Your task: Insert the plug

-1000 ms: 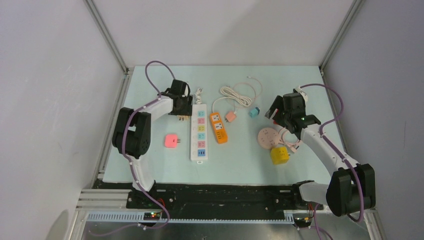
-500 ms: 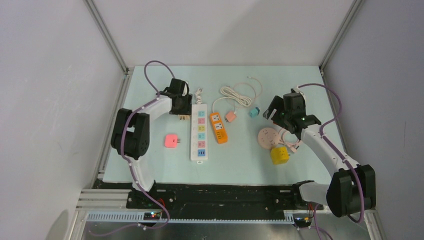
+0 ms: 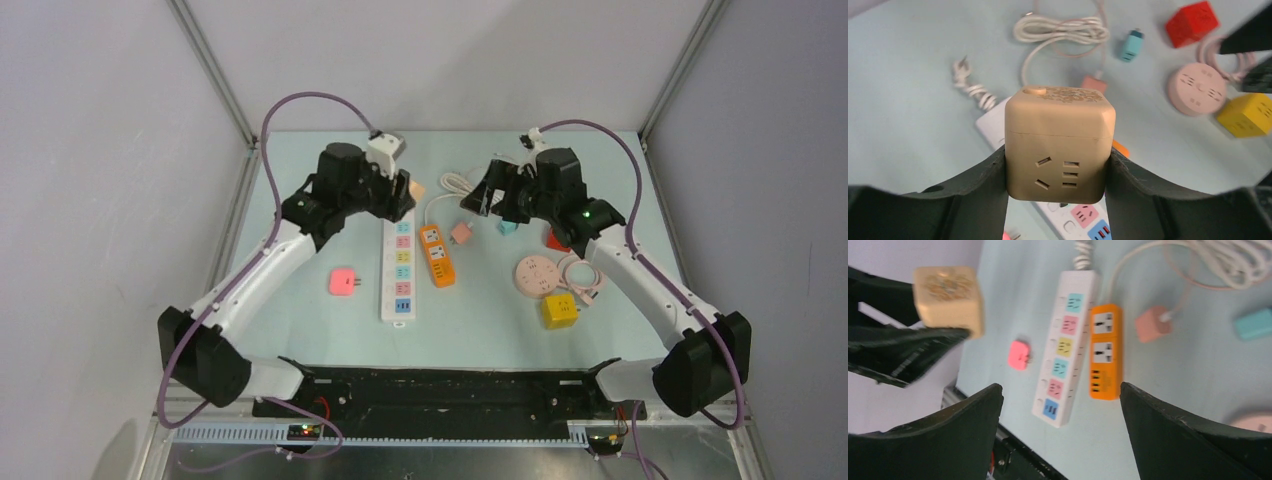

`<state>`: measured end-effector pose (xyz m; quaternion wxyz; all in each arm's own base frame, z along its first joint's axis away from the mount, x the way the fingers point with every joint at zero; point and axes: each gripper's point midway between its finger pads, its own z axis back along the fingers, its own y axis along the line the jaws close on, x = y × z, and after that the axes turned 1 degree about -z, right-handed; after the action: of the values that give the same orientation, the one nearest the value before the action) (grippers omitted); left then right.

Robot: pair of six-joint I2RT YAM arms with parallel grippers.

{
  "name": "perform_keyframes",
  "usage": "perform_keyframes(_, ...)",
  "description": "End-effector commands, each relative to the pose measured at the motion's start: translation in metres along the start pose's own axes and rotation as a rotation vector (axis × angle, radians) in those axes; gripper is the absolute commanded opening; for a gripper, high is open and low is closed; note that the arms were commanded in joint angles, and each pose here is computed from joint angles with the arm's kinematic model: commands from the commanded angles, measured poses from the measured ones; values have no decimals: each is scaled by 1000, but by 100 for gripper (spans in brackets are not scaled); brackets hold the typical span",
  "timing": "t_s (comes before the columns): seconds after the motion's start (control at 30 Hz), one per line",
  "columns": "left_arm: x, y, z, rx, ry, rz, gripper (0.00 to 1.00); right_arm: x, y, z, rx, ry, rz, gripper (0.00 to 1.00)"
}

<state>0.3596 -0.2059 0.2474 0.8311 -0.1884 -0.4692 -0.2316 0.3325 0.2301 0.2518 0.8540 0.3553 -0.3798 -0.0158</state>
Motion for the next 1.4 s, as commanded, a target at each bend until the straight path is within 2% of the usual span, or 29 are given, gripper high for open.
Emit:
perform_keyframes(0.0,15,-48,18,-144,-91,-243,0,20,63,12,211,-40,38,91)
perform_keyframes(0.07,18,-56,25,-143,-123,-348,0,23,78,17,274,-38,19,94)
perform_keyframes(0.13,23,-63,30,-148,-160,-387,0,24,93,22,342,-36,30,99)
perform_keyframes(0.4,26,-89,46,-248,-248,-550,0,1,116,17,428,51,32,99)
perform_keyframes(0.73,37,-108,64,-299,-319,-621,0,-27,137,10,459,172,108,98)
perform_keyframes(0.8,38,-112,67,-308,-329,-630,0,-30,138,6,443,182,106,94)
perform_keyframes(0.97,34,-115,69,-302,-329,-646,4,-36,135,-1,404,203,77,76)
perform_keyframes(1.2,26,-104,61,-243,-302,-642,5,-48,144,-2,428,242,85,61)
perform_keyframes(1.3,24,-102,61,-230,-302,-635,9,-48,144,-2,421,242,92,57)
perform_keyframes(1.37,25,-100,61,-216,-306,-622,12,-48,143,-1,413,238,93,48)
